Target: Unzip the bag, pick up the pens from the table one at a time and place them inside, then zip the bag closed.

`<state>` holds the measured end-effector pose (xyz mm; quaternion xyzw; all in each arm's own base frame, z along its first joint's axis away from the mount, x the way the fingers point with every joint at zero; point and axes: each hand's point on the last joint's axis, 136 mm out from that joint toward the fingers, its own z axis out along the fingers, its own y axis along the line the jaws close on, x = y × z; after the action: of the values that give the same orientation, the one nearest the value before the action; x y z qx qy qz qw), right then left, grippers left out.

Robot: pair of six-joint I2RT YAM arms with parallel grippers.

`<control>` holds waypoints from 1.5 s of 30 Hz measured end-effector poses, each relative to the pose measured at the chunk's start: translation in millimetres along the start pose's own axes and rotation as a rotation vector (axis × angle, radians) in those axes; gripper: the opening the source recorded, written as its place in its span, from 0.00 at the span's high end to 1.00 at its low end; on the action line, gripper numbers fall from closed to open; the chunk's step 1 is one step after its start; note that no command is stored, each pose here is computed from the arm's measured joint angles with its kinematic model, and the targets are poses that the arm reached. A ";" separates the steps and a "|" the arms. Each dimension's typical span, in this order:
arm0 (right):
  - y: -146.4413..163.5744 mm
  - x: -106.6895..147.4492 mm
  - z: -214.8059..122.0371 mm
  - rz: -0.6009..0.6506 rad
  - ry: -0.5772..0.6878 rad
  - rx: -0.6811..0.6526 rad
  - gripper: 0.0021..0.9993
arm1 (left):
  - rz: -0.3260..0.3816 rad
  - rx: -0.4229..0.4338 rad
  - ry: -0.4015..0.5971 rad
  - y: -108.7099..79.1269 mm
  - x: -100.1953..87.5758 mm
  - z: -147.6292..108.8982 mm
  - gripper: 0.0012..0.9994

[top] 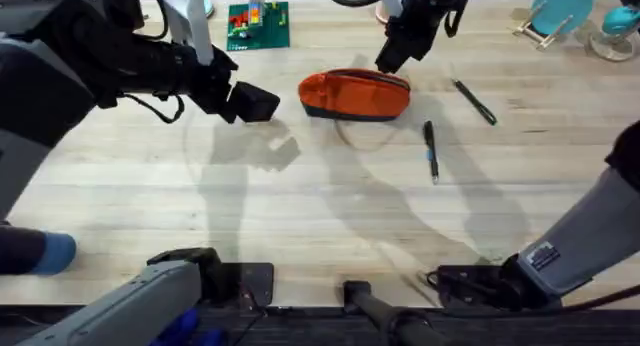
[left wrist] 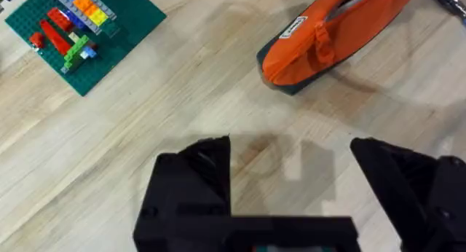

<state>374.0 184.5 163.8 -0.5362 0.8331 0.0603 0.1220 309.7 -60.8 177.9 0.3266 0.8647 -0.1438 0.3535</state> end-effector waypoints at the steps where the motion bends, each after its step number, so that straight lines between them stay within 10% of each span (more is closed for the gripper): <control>1: 0.0 0.2 1.3 0.001 0.002 -0.003 0.97 | 0.000 0.000 0.000 0.0 0.0 0.0 0.01; 45: -1.9 9.3 65.6 0.023 0.088 -0.103 0.89 | -0.002 0.000 0.000 0.0 0.0 0.0 0.01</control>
<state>381.2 190.7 98.2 -0.5341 0.8396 0.0810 0.0568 309.7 -60.8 177.9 0.3256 0.8651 -0.1442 0.3533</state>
